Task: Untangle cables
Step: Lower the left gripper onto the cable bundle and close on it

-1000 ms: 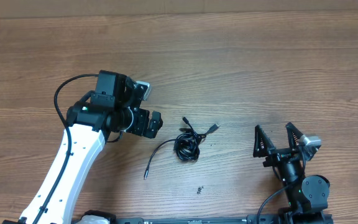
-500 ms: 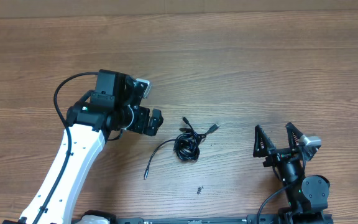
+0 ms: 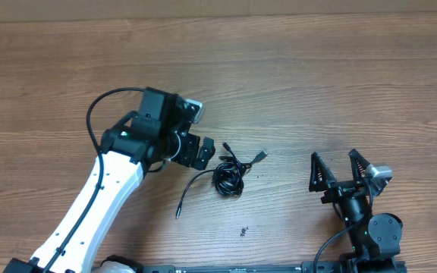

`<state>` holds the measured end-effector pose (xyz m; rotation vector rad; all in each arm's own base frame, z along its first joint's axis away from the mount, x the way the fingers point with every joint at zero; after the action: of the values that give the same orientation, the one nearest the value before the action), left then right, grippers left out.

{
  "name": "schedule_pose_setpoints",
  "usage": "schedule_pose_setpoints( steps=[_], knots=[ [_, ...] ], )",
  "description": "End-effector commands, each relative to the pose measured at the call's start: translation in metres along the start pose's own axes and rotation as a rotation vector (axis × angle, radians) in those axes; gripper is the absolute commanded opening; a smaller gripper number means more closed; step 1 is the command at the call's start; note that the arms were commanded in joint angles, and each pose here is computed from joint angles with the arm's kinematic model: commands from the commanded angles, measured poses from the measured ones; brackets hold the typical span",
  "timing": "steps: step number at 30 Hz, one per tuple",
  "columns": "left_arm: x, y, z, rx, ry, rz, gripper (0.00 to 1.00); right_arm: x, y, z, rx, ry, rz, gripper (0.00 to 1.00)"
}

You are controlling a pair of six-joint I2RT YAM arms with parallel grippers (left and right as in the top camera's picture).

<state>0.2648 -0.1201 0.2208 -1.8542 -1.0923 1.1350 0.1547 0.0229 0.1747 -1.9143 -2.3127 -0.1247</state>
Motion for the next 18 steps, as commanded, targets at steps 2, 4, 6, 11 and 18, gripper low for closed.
schedule_pose_setpoints(
  steps=[2,4,6,11,18],
  knots=[
    [-0.002,0.007,-0.005,0.011,-0.023,-0.024,1.00,-0.001,0.000,0.002,-0.004,-0.007,0.011,1.00],
    [-0.001,0.017,-0.003,0.046,-0.040,-0.028,0.99,-0.001,0.000,0.002,-0.004,-0.007,0.011,1.00],
    [-0.003,0.030,0.000,0.088,-0.038,-0.032,1.00,-0.001,0.000,0.002,-0.004,-0.007,0.011,1.00],
    [-0.010,0.061,0.010,0.197,-0.017,-0.043,1.00,-0.001,0.000,0.002,-0.004,-0.007,0.011,1.00],
    [-0.008,0.083,0.017,0.268,-0.043,-0.090,1.00,-0.001,0.000,0.002,-0.004,-0.007,0.011,1.00]
  ],
)
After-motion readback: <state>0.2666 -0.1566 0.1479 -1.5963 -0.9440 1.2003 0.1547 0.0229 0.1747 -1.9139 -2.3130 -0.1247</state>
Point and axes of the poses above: each gripper's point midway between its finger pads, its own y axis out along the fingers, its own x axis along the line the jaws close on, z = x × y, the point moved 9 cm from there along -y, back along the fingers, and after that the axes turned 10 degrees about -y, right-handed, at the moved point
